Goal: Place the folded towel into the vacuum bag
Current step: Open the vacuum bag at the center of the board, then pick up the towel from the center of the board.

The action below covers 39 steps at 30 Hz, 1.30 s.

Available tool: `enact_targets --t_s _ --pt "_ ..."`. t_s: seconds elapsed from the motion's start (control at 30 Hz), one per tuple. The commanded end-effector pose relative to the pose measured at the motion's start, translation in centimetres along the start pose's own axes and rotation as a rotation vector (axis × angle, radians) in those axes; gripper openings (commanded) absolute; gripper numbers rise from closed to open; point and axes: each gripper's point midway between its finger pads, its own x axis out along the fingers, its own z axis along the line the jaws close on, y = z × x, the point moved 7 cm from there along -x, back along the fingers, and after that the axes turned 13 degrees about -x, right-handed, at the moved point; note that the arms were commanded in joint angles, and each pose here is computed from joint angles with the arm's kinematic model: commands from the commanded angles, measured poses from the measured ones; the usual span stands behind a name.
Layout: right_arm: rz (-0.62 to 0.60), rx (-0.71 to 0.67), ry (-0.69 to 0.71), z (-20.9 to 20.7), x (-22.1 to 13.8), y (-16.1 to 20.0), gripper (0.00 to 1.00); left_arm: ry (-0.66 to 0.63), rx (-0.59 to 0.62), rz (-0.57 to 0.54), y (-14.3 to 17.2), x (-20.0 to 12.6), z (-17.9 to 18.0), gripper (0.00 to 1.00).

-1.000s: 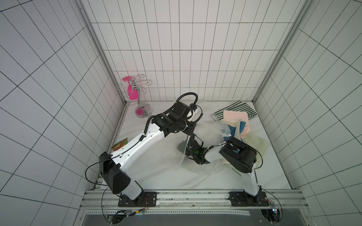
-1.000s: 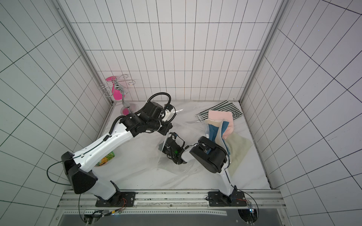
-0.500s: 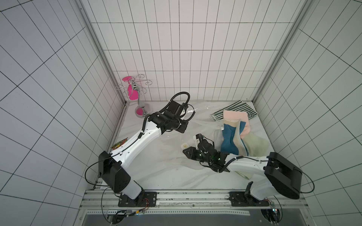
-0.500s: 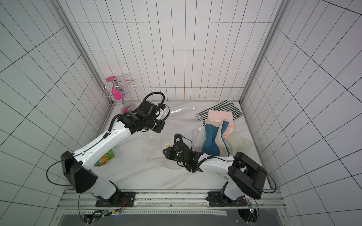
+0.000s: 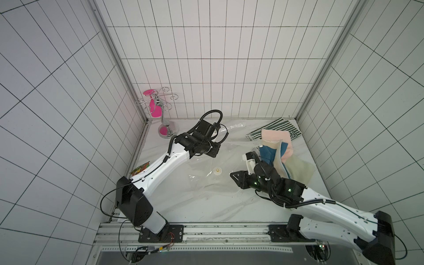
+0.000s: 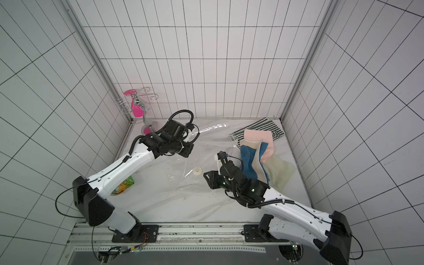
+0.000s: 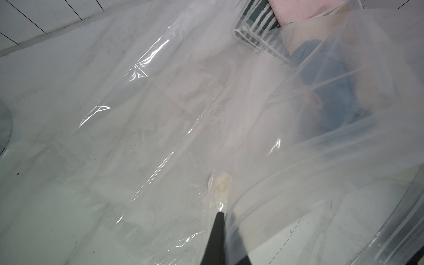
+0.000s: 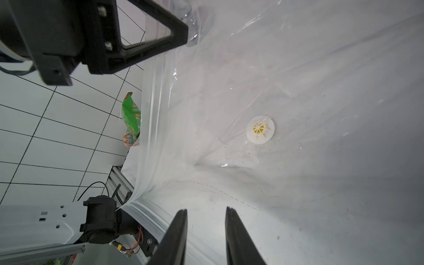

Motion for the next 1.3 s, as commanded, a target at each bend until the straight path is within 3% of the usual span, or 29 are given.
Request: enact_targets --t_s 0.0,0.1,0.23,0.43,0.5,0.73,0.93,1.07,1.27 --pt "-0.015 0.037 0.125 -1.5 -3.6 -1.7 0.34 -0.025 -0.004 -0.010 0.3 0.3 0.4 0.00" --pt "0.046 0.168 0.316 -5.0 -5.6 -2.2 0.40 -0.027 -0.014 -0.007 0.7 0.2 0.6 0.00" --pt "0.121 0.269 0.564 -10.3 -7.8 -2.4 0.57 0.016 -0.028 -0.031 1.3 -0.6 0.4 0.00" --pt "0.135 0.470 0.744 -18.5 -7.4 -4.0 0.76 0.065 -0.039 -0.084 1.8 -0.9 0.3 0.00" --pt "0.129 0.470 0.804 -20.1 -7.3 -4.6 1.00 0.082 -0.047 -0.093 1.7 -0.9 0.1 0.00" --pt "0.263 0.429 0.988 -25.6 -5.9 -5.3 0.99 0.110 -0.065 -0.077 1.5 -0.4 -0.3 0.00" --pt "0.334 0.521 0.869 -28.9 -3.0 -4.3 0.99 0.066 -0.052 -0.101 1.1 -0.6 0.2 0.00" --pt "0.303 0.545 0.771 -28.6 -1.9 -3.9 0.99 0.070 -0.061 -0.110 0.9 -0.7 0.2 0.00" --pt "0.245 0.555 0.652 -26.7 -2.1 -4.5 0.89 0.077 -0.070 -0.120 0.8 -0.9 0.1 0.00"
